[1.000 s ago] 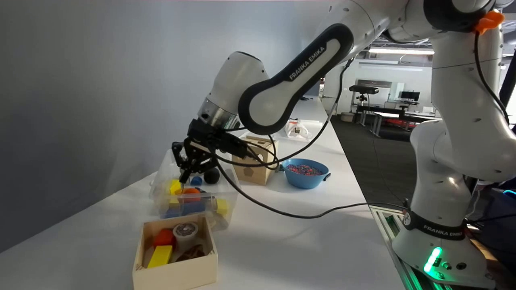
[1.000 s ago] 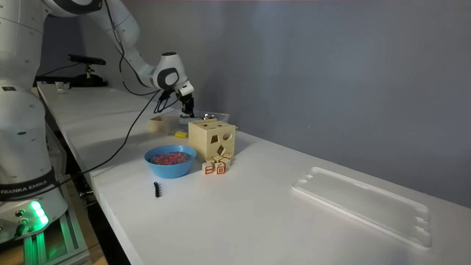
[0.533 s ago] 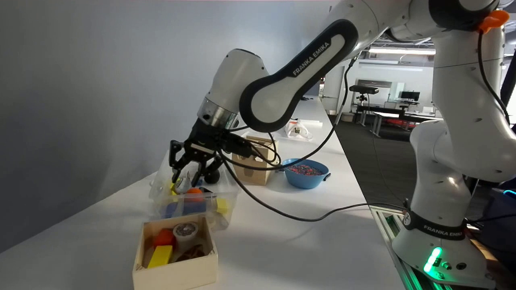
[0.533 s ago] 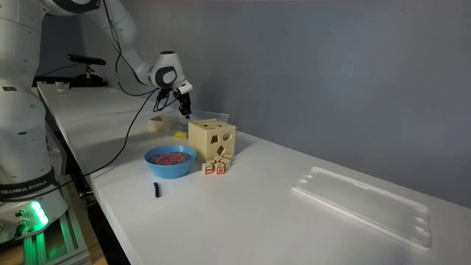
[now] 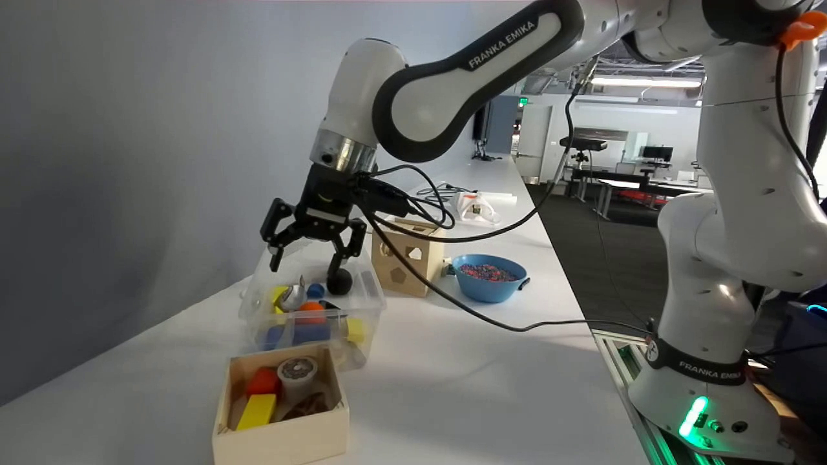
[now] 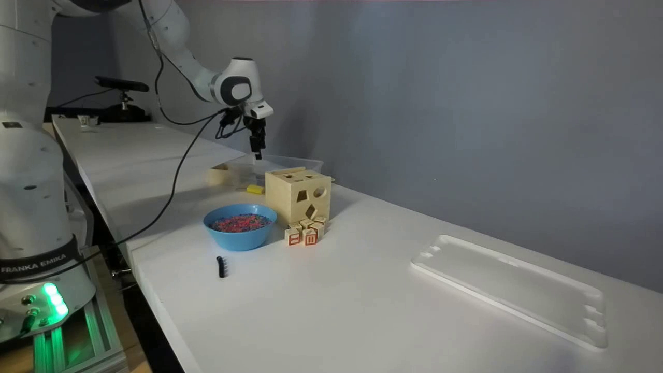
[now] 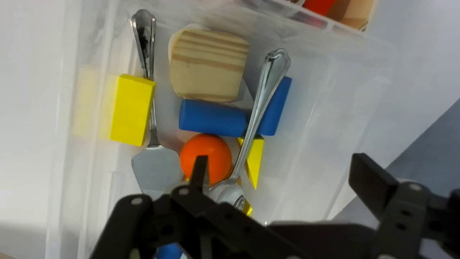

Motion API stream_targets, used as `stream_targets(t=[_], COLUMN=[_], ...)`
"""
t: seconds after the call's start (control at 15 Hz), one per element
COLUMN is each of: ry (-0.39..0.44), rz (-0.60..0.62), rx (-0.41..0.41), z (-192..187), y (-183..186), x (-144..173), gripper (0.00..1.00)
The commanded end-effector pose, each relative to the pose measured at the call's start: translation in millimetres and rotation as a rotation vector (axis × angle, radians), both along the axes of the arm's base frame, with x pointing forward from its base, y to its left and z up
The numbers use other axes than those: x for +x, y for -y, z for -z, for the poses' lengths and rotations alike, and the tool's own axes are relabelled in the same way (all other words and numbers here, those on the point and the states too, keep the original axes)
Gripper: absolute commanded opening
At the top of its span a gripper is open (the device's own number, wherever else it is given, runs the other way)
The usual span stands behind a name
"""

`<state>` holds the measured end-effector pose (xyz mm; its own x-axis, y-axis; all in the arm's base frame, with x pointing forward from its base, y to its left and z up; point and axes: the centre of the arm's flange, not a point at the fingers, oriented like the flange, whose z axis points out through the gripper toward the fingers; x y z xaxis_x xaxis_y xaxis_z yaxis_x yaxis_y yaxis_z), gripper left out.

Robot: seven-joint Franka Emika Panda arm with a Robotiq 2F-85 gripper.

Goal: Move the blue cylindrical block and the orange object from the tote to the table

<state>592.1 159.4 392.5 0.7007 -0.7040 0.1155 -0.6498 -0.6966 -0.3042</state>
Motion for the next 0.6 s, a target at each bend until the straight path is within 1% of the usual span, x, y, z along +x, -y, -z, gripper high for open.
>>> stream_targets(t=[0.0, 0.2, 0.27, 0.33, 0.53], ry=[-0.006, -0.024, -0.026, -0.024, -0.092], rz=[0.005, 0.010, 0.056, 0.090, 0.204], rx=[0.000, -0.003, 0.001, -0.012, 0.005], z=[4, 17, 19, 24, 47], y=[1, 1, 1, 1, 2], x=[3, 8, 8, 9, 7], gripper=[1.00, 1.00, 1.00, 1.00, 1.00])
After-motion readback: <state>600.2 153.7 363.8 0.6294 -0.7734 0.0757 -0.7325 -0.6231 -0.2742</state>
